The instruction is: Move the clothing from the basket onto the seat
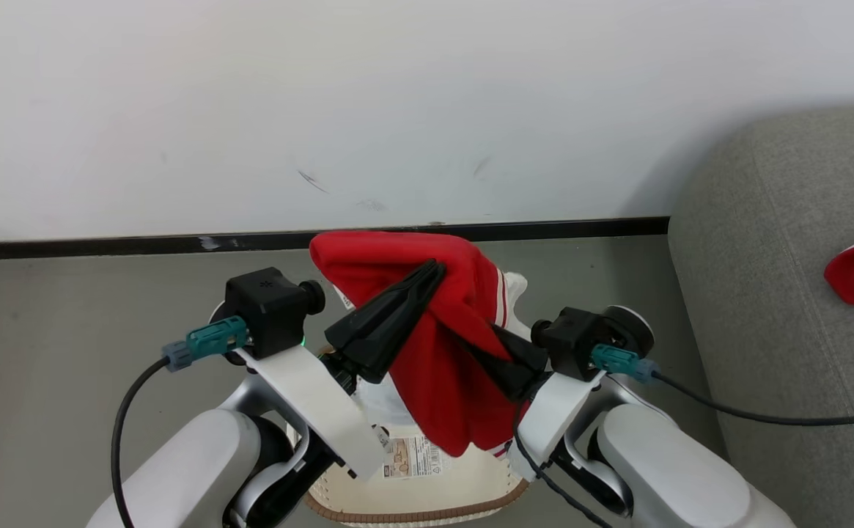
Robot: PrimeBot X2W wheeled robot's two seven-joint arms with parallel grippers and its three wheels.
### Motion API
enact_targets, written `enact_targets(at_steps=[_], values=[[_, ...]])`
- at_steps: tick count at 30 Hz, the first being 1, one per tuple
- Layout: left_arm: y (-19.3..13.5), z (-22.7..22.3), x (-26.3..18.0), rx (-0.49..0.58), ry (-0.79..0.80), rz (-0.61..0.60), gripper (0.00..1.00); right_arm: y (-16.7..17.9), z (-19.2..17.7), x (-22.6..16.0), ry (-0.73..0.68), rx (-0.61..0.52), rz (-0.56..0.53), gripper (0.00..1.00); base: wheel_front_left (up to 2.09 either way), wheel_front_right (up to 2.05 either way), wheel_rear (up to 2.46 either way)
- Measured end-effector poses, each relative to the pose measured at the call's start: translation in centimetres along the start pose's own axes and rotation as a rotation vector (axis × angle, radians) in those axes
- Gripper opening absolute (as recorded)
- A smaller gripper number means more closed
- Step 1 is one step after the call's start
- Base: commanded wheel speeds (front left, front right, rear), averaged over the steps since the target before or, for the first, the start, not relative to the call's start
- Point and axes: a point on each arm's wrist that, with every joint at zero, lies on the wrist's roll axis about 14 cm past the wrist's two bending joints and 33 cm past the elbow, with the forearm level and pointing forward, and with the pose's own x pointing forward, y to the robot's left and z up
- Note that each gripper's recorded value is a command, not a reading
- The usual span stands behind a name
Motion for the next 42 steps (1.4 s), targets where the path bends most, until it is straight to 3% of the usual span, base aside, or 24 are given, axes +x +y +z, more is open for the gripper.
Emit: enact_targets(at_steps=[1, 9, 22, 42], values=[[0.2, -0.1, -0.1, 0.001, 0.003, 0.004, 1.0, -0.5, 0.1, -0.1, -0.003, -0.002, -0.014, 0.0, 0.0, 0.0, 0.0], [0.5, -1.4, -0.6, -0.037, 0.003, 0.024, 1.0, -4.4, 0.2, -2.1, -0.002, -0.018, -0.128, 0.0, 0.0, 0.0, 0.0], [0.4, -2.9, -1.0, -0.035, -0.005, 0.014, 1.0, -7.4, 0.4, -5.3, 0.002, -0.055, -0.242, 0.0, 0.0, 0.0, 0.0], [-2.3, -5.9, 0.1, -0.091, 0.026, -0.109, 1.0, -12.7, 1.0, -13.9, 0.025, -0.11, -0.523, 0.0, 0.0, 0.0, 0.0]])
